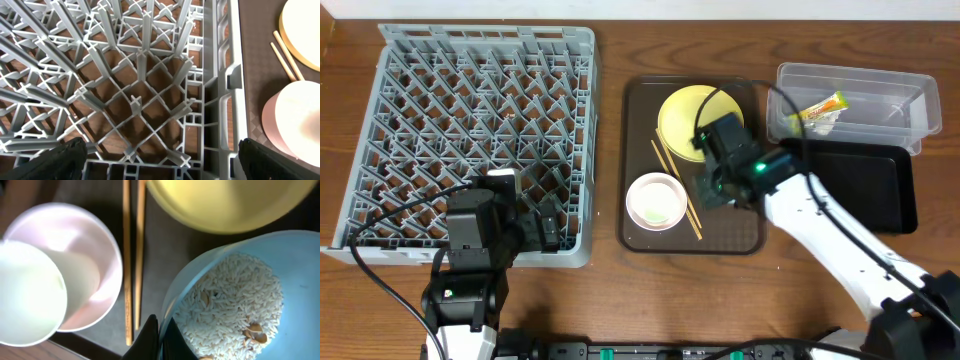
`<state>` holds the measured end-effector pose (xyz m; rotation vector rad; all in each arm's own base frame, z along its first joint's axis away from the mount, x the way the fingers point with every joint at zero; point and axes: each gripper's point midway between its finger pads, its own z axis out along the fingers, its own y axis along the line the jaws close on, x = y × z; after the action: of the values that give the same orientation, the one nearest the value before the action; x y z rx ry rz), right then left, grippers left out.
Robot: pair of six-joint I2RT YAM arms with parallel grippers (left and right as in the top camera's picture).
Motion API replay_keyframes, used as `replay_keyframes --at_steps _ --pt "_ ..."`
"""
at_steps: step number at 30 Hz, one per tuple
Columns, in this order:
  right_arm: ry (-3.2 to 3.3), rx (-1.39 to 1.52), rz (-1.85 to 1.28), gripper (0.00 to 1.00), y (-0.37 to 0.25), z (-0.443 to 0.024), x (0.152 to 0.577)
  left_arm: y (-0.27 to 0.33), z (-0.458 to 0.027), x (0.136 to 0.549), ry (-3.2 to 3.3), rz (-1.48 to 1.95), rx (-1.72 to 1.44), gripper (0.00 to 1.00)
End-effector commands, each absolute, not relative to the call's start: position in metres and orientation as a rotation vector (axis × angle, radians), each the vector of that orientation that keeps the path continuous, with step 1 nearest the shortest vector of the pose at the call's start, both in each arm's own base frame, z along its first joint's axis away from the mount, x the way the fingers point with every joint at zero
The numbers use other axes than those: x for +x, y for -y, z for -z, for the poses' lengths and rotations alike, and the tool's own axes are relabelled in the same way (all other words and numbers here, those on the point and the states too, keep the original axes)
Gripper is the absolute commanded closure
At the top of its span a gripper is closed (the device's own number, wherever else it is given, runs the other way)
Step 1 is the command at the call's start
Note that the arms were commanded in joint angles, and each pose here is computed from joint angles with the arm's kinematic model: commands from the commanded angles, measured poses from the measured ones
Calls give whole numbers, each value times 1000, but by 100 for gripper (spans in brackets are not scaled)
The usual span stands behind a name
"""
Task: Sort waste into correct bins and load items into the dishwasher
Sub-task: 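Grip the light-blue bowl rim and carry it over the black tray, then tilt the bowl to pour the rice onto the black tray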
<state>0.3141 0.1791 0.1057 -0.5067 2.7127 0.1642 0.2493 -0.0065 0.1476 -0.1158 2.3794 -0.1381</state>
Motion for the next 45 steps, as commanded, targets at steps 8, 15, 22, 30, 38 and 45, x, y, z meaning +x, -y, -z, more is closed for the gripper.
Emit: replay_keyframes --at_steps 8,15,22,30,38,45 --pt "-2692 -91 -322 99 -112 -146 346 7 -158 253 -2353 143 -120 1" --pt "-2715 94 -483 99 -74 -144 347 7 -158 253 -2353 143 -120 1" --pt "-2698 230 -635 99 -51 -141 345 7 -158 253 -2353 143 -120 1" --pt "-2615 385 -930 99 -35 -124 334 7 -158 253 -2353 143 -120 1" --pt "-2457 444 -1189 99 -29 -127 329 7 -158 253 -2353 143 -120 1" --pt "-2293 498 -1359 99 -14 -139 327 7 -158 253 -2353 143 -120 1"
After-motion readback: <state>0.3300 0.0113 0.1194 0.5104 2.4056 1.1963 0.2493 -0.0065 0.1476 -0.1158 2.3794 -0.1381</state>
